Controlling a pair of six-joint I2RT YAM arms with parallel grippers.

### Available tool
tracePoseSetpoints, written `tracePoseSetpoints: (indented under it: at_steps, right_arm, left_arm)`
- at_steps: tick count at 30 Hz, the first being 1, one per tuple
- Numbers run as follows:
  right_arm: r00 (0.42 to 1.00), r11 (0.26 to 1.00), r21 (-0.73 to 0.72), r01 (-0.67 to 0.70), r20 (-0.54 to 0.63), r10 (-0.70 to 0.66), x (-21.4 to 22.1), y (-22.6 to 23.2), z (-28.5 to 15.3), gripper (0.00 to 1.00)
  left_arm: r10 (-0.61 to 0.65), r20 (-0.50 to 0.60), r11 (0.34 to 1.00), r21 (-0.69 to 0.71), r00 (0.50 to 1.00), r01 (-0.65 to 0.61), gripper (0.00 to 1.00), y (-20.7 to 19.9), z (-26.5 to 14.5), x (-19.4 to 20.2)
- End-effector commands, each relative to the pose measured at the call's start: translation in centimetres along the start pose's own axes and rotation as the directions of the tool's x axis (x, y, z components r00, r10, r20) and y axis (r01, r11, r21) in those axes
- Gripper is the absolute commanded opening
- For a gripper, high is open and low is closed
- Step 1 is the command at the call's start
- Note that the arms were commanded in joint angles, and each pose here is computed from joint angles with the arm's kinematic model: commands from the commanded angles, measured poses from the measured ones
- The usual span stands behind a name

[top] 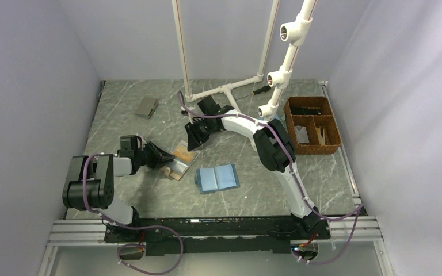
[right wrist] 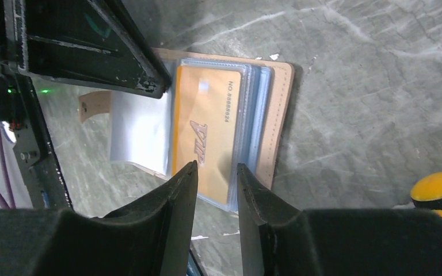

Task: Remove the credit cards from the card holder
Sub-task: Open the card holder at the center of the board.

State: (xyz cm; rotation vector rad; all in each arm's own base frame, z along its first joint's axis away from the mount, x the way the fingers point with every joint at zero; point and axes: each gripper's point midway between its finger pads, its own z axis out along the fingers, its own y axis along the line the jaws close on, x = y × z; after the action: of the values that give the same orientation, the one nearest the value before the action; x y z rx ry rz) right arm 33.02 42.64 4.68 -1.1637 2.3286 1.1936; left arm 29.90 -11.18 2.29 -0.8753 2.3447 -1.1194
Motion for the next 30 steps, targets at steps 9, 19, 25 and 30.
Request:
tracePoseSetpoints:
  at_steps: [9, 19, 25, 30]
  right_arm:
    - [0.999, 0.999, -0.041, 0.013, -0.047, -0.015, 1.2, -0.4, 0.5, 0.22]
    - [0.995, 0.995, -0.086, -0.055, -0.085, 0.048, 2.5, 0.2, 0.8, 0.02]
    - [0.993, 0.990, -0.116, -0.077, -0.095, 0.067, 2.7, 0.7, 1.0, 0.01]
    - [0.994, 0.984, -0.155, -0.084, -0.088, 0.071, 2.3, 1.8, 0.9, 0.02]
  left_arm:
    - [0.036, -0.020, 0.997, 0.065, 0.999, -0.034, 0.29, -1.5, 1.3, -0.7]
    - [0.040, -0.012, 0.995, 0.094, 0.999, -0.039, 0.29, -2.6, 1.3, -1.3]
    - [0.051, -0.017, 0.990, 0.129, 0.999, -0.048, 0.29, -3.4, 1.0, -1.1]
    - [0.055, -0.025, 0.990, 0.129, 0.998, -0.051, 0.29, -3.8, 0.7, -0.8]
